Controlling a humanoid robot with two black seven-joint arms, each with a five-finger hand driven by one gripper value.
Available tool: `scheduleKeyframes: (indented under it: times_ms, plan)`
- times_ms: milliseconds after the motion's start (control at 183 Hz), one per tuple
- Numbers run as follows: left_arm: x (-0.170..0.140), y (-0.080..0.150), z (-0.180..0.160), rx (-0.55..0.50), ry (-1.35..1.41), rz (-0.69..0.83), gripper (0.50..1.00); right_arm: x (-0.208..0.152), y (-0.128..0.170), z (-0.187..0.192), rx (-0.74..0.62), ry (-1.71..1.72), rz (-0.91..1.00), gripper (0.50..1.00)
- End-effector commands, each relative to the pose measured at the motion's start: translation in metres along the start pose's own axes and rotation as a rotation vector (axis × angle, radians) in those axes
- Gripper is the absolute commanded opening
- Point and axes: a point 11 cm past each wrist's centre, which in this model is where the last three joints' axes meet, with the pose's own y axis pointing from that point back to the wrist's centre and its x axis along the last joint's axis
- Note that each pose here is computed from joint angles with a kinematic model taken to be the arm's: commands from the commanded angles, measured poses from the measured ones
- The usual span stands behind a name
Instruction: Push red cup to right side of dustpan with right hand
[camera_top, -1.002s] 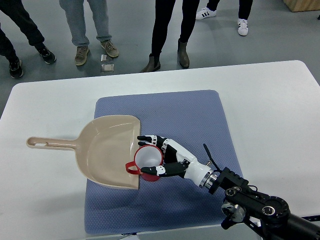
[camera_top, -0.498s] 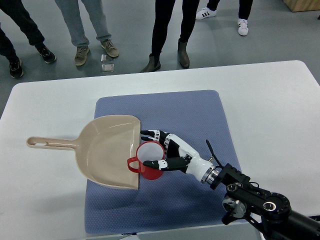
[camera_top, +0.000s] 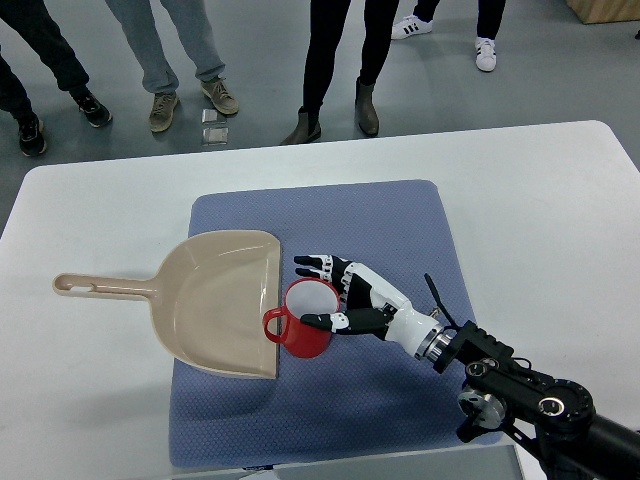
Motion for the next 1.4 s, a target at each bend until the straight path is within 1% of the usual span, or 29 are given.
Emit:
scheduleKeyframes:
  times_ms: [0, 449, 629, 996, 1160, 1325, 1396]
  plan:
    - [0.0, 0.0, 0.0, 0.0, 0.0, 0.0, 1.0, 0.002, 0.001, -0.002, 0.003, 0.004, 0.003, 0.928]
    - [0.0, 0.0, 0.0, 0.0, 0.0, 0.0, 1.0, 0.003, -0.001, -0.007, 0.02, 0.003, 0.004, 0.928]
    - [0.0, 0.0, 0.0, 0.0, 0.0, 0.0, 1.0, -0.002, -0.005, -0.017, 0.049, 0.006, -0.02, 0.928]
    - [0.0, 0.0, 0.0, 0.0, 0.0, 0.0, 1.0, 0.003, -0.006, -0.021, 0.056, 0.021, -0.01, 0.928]
    - [0.0, 0.0, 0.0, 0.0, 0.0, 0.0, 1.0, 0.026, -0.01, -0.041, 0.1, 0.041, 0.045, 0.928]
    - [0.0, 0.0, 0.0, 0.0, 0.0, 0.0, 1.0, 0.061, -0.018, -0.069, 0.146, 0.043, 0.12, 0.928]
    - [0.0, 0.0, 0.0, 0.0, 0.0, 0.0, 1.0, 0.082, -0.019, -0.082, 0.148, 0.005, 0.172, 0.928]
